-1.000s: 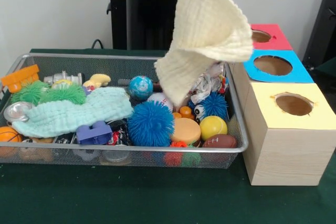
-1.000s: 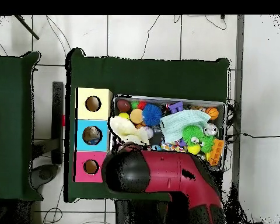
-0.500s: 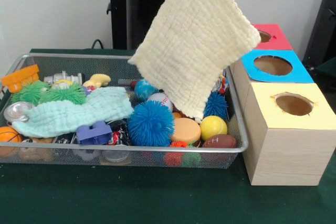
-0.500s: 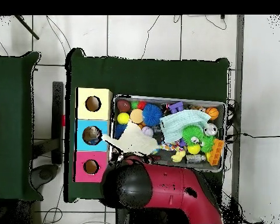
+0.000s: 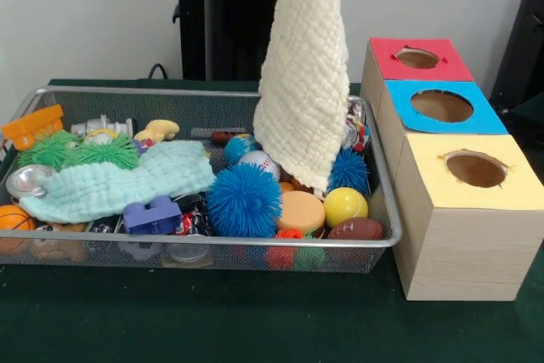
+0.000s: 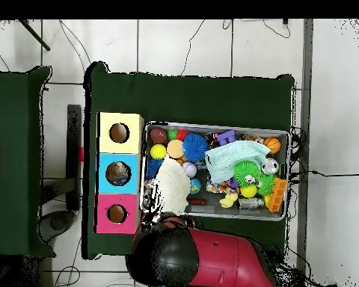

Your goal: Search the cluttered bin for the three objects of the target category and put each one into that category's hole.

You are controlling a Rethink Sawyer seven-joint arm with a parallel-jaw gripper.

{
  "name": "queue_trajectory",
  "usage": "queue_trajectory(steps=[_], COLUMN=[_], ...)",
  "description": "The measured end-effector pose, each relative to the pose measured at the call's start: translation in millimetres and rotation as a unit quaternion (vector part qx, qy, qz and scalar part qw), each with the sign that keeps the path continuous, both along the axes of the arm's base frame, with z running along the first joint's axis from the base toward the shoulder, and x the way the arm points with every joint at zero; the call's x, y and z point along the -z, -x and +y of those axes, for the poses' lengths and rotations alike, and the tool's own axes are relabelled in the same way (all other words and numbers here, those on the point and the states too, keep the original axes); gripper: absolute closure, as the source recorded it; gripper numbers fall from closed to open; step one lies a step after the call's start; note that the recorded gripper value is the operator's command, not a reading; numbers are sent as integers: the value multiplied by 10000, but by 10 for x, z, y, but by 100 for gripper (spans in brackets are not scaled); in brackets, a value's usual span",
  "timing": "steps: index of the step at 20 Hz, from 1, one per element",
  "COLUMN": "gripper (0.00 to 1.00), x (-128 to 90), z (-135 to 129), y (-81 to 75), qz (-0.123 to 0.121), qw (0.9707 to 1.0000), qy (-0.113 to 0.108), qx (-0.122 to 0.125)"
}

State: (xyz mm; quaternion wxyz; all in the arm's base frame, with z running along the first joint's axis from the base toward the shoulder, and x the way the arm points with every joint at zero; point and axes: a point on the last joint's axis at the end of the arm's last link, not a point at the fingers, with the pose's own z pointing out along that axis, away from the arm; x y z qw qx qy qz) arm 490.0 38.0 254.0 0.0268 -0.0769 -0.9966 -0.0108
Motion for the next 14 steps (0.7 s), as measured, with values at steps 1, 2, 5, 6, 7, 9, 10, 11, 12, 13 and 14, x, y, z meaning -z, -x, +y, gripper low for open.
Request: queue_trajectory(steps=[1, 2, 5, 6, 7, 9, 10, 11, 12, 13, 14], gripper=[100, 100, 100, 100, 100, 100, 100, 100, 100, 100, 100], x=[-14, -46, -207, -253, -300, -484, -528, -625, -692, -730, -767], z=[-10, -29, -147, -189, -230, -429, -479, -597, -678, -725, -770], y=[16, 39, 79, 94, 108, 174, 190, 228, 255, 269, 283], qz=[-11, -33, -107, -105, -103, -43, -26, 22, 56, 72, 89], qw=[10000, 10000, 9997, 9996, 9994, 9984, 9981, 9971, 9963, 9957, 9952], qy=[13, 36, 116, 133, 150, 199, 207, 224, 233, 238, 241], qx=[15, 44, 185, 235, 284, 523, 585, 729, 831, 888, 945])
